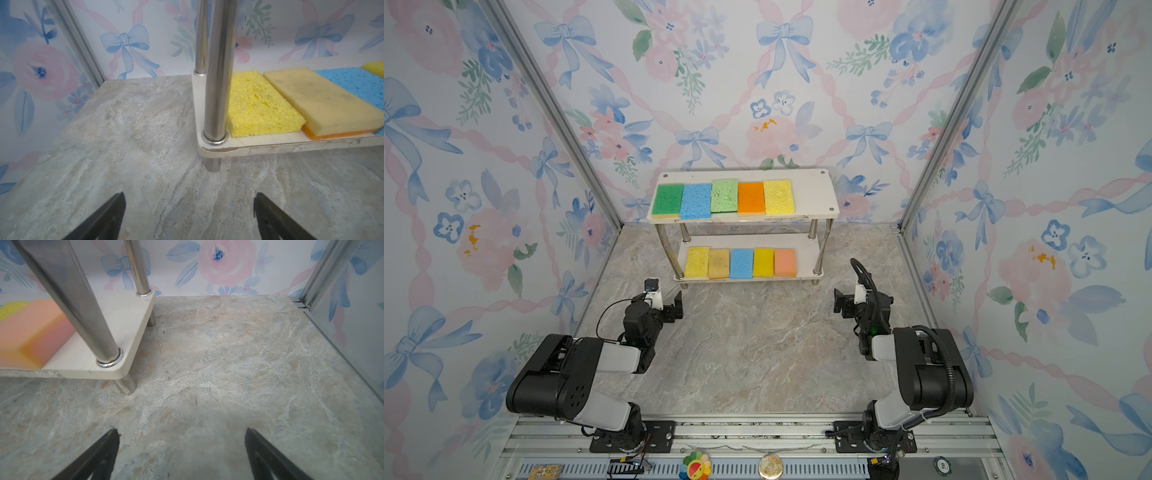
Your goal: Place and organize the cleaning sponges onto the shelf
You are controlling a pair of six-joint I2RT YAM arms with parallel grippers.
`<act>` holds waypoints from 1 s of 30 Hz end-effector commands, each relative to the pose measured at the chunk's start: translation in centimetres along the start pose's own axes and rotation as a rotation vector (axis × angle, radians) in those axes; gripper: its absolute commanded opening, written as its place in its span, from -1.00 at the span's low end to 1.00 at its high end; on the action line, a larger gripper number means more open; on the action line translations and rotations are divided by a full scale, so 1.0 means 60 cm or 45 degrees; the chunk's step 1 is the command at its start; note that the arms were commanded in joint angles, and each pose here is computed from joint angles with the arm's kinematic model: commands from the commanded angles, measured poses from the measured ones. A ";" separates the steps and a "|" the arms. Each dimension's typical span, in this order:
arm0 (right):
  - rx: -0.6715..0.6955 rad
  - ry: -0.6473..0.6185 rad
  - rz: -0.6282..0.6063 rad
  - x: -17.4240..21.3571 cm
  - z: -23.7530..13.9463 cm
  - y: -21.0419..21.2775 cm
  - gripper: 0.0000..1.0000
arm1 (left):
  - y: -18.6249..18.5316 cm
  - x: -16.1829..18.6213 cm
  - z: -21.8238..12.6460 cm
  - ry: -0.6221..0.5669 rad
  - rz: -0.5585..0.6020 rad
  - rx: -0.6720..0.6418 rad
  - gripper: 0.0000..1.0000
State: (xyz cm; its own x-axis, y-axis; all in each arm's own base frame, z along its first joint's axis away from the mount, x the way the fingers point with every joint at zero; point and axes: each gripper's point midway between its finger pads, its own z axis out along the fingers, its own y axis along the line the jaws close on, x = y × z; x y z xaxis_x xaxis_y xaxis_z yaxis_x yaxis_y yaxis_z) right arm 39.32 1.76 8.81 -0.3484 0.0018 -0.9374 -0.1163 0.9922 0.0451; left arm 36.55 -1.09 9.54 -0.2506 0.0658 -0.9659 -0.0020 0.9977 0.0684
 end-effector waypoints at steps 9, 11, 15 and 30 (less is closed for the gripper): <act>0.010 -0.047 -0.014 -0.020 0.002 0.001 0.94 | 0.005 -0.051 -0.004 -0.185 -0.082 -0.008 0.96; 0.010 -0.046 -0.013 -0.020 0.002 0.001 0.94 | 0.005 -0.051 -0.006 -0.184 -0.082 -0.011 0.96; 0.009 -0.047 -0.013 -0.020 0.002 0.001 0.94 | 0.005 -0.050 -0.007 -0.184 -0.081 -0.014 0.96; 0.009 -0.046 -0.015 -0.020 0.003 0.002 0.94 | 0.004 -0.049 -0.007 -0.182 -0.083 -0.014 0.96</act>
State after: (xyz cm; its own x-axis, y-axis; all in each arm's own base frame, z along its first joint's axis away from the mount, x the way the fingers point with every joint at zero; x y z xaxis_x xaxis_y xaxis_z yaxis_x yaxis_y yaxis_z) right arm 39.32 1.76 8.81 -0.3484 0.0018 -0.9374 -0.1163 0.9922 0.0451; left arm 36.70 -0.89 12.01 -0.1313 0.0151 -0.9912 -0.0217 0.9996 0.0181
